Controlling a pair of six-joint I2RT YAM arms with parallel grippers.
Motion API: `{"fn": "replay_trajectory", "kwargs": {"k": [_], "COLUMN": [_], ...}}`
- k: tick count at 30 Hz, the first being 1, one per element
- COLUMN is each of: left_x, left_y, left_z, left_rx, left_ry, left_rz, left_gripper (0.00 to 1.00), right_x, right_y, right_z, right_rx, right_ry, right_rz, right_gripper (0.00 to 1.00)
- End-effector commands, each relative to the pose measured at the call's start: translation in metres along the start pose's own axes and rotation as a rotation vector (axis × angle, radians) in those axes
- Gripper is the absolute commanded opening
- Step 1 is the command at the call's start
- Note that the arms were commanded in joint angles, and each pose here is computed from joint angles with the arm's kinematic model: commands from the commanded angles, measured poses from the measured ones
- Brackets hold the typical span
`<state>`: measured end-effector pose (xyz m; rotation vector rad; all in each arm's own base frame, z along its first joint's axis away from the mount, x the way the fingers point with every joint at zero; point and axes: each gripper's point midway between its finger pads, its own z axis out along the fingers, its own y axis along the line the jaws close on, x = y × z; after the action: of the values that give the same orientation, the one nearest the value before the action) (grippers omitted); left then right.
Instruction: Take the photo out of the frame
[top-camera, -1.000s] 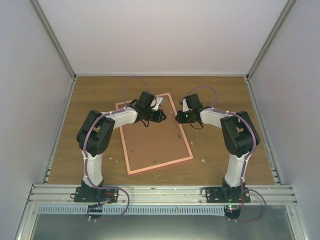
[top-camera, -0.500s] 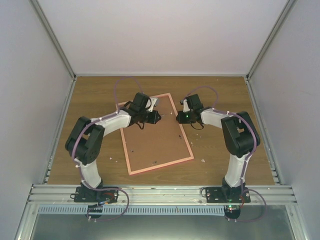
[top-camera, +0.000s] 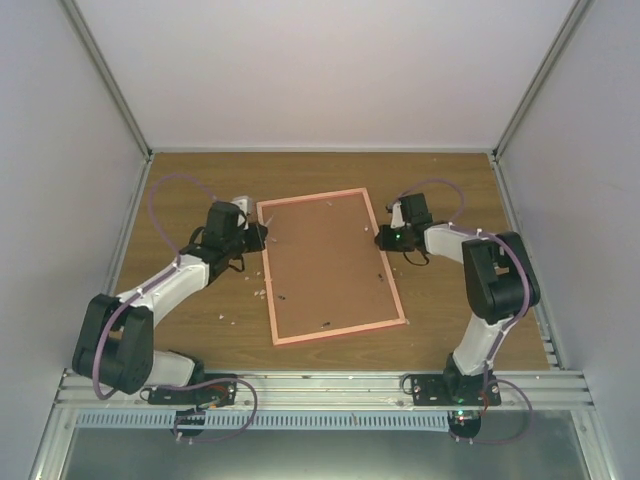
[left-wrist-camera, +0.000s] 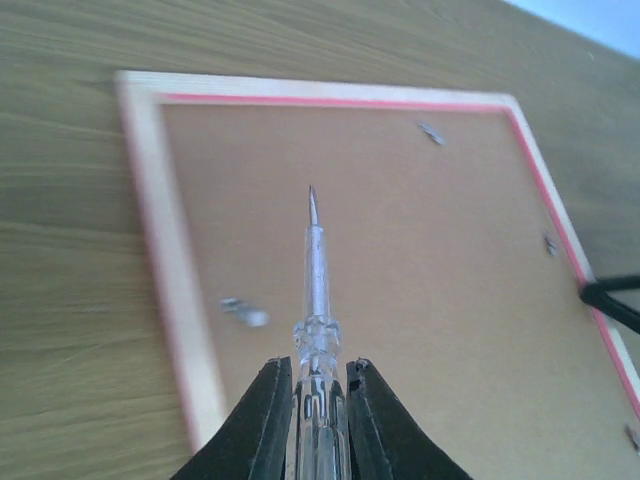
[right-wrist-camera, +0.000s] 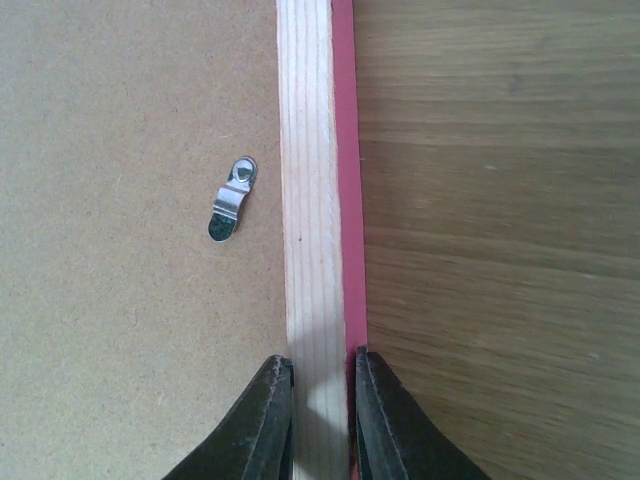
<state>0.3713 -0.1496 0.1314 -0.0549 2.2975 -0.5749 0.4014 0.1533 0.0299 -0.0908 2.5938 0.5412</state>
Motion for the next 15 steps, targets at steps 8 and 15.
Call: {"fn": "replay_trajectory", "kwargs": {"k": [8,15], "left_x": [-0.012,-0.007], "left_y": [0.080,0.116], "left_z": [-0.041,-0.053], "left_rx": [0.021,0.085], "left_ry": [-0.262,-0.335], "left_rz": [-0.332,-0.464], "left_gripper": [0.00,0.00], "right_x": [-0.011,-0.009], "right_y": [-0.014,-0.008], "right_z": [-0.025,-0.030], "right_rx": [-0.031,-0.063], "right_ry": [-0.094,-0.108], "right_rz": [0.011,-0.009], "right_gripper": [0.14,0.25]}}
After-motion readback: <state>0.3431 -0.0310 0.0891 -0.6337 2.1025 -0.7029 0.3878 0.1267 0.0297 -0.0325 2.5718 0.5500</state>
